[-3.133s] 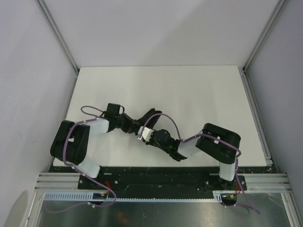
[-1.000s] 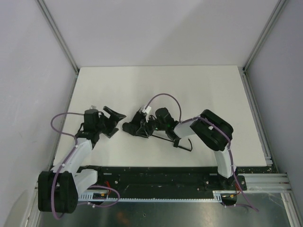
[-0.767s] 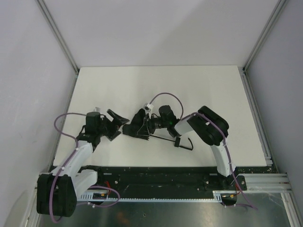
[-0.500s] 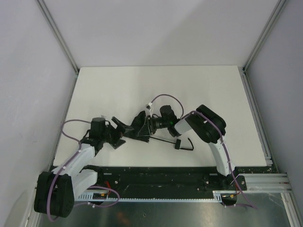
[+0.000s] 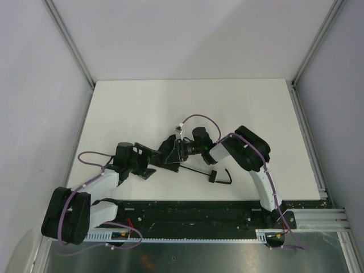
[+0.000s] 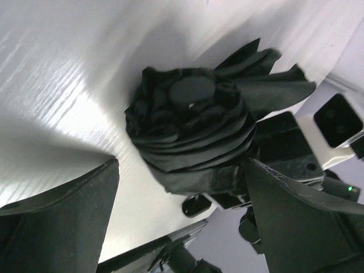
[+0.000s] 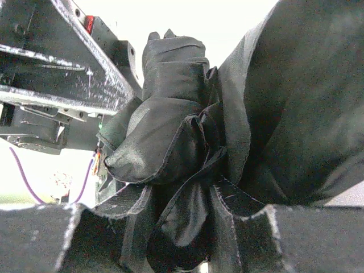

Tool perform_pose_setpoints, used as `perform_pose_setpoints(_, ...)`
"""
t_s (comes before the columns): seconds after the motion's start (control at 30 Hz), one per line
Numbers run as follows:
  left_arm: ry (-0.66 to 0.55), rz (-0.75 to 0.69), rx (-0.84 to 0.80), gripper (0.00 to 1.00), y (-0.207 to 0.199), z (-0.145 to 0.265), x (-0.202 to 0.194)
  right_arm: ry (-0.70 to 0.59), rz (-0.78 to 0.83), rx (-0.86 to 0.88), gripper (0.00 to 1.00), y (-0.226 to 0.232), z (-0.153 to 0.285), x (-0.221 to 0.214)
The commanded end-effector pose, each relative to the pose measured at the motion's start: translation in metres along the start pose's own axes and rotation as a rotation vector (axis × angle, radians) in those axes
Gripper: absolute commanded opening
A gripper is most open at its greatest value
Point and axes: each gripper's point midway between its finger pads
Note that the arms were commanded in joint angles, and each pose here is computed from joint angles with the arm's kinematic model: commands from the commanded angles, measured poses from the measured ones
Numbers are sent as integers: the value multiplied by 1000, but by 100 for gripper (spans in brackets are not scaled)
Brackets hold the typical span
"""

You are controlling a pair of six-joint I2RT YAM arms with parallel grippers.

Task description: Put away the umbrella

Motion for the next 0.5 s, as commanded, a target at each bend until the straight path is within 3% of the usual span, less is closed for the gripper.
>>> perform_pose_setpoints(0.0, -129, 9, -42, 94, -12, -13, 24, 184, -278, -235, 0, -69, 15, -90)
perform_pose_setpoints(0.27, -157, -33, 91, 80, 21, -36, 31, 188, -251, -208, 0, -63, 13, -84)
perform_pose_setpoints(0.47, -149, -119, 159, 52, 34, -48, 35, 216, -216, -193, 0, -58, 12, -87)
Point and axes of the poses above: each gripper's point midway between its finger pads, its own z axis back along the fingers, its own y axis along the line the jaws close on, x = y × z, and after that the axes turned 6 degrees about -z, right-handed
